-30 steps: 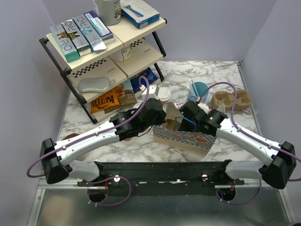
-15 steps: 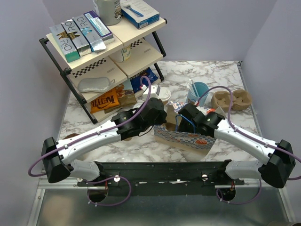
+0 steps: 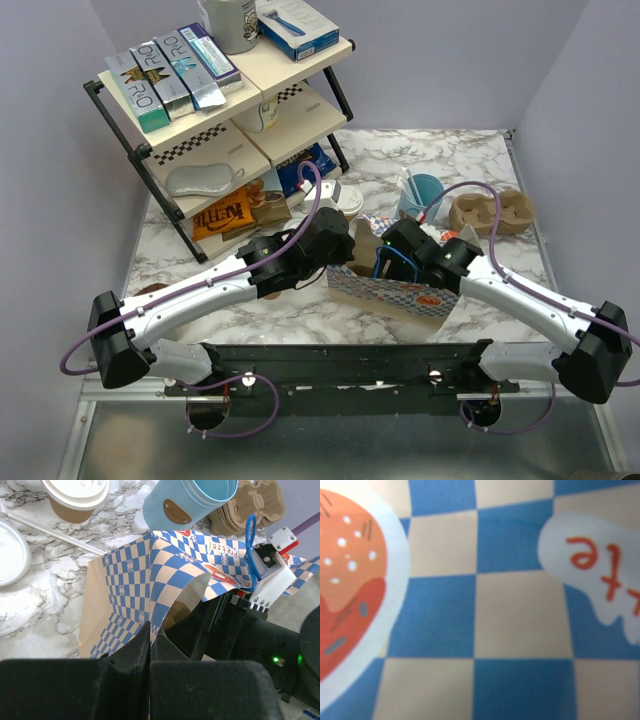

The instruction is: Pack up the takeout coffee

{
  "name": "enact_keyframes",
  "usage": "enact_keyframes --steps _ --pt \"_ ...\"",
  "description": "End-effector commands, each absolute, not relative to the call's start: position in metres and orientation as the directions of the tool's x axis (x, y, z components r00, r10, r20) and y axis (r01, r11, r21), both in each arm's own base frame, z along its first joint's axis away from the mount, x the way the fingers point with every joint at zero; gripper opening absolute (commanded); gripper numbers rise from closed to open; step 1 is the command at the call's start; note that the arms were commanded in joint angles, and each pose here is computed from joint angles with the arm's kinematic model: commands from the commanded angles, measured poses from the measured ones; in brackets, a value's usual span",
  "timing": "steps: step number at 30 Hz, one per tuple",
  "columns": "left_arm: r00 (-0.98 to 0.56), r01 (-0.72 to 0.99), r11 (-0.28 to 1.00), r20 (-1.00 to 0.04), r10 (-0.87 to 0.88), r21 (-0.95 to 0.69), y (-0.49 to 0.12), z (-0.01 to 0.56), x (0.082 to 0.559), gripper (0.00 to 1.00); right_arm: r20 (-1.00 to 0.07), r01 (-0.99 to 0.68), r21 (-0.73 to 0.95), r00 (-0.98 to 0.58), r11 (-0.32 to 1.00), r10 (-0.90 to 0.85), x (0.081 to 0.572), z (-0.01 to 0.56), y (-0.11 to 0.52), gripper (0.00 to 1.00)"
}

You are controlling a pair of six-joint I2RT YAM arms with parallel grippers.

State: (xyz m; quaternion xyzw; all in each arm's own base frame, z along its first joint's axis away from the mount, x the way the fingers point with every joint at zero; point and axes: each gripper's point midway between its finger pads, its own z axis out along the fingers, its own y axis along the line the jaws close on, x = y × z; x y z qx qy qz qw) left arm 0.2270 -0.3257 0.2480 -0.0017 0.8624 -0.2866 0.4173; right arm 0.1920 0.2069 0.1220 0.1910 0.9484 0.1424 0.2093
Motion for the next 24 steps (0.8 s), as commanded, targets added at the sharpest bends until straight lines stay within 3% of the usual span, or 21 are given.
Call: enact_keyframes --steps 1,3,8,24 --pt "-0.664 0.248 0.824 -0.709 -0.237 -0.509 -0.334 0.252 0.223 0.07 -0.421 0.286 0.385 -0.791 0.877 0.443 0.203 0.149 0.2 0.87" --pt "-0.662 0.242 0.827 -0.71 -0.242 -0.508 -0.334 0.254 0.224 0.07 -0.453 0.28 0.382 -0.774 0.881 0.443 0.205 0.157 0.193 0.87" --pt "-0.658 0.228 0.845 -0.716 -0.232 -0.484 -0.332 0.253 0.227 0.1 -0.508 0.265 0.398 -0.733 0.878 0.451 0.207 0.181 0.181 1.0" --pt "-0.65 0.215 0.853 -0.721 -0.239 -0.476 -0.333 0.26 0.231 0.12 -0.719 0.032 0.483 -0.556 0.875 0.417 0.219 0.28 0.162 1.0"
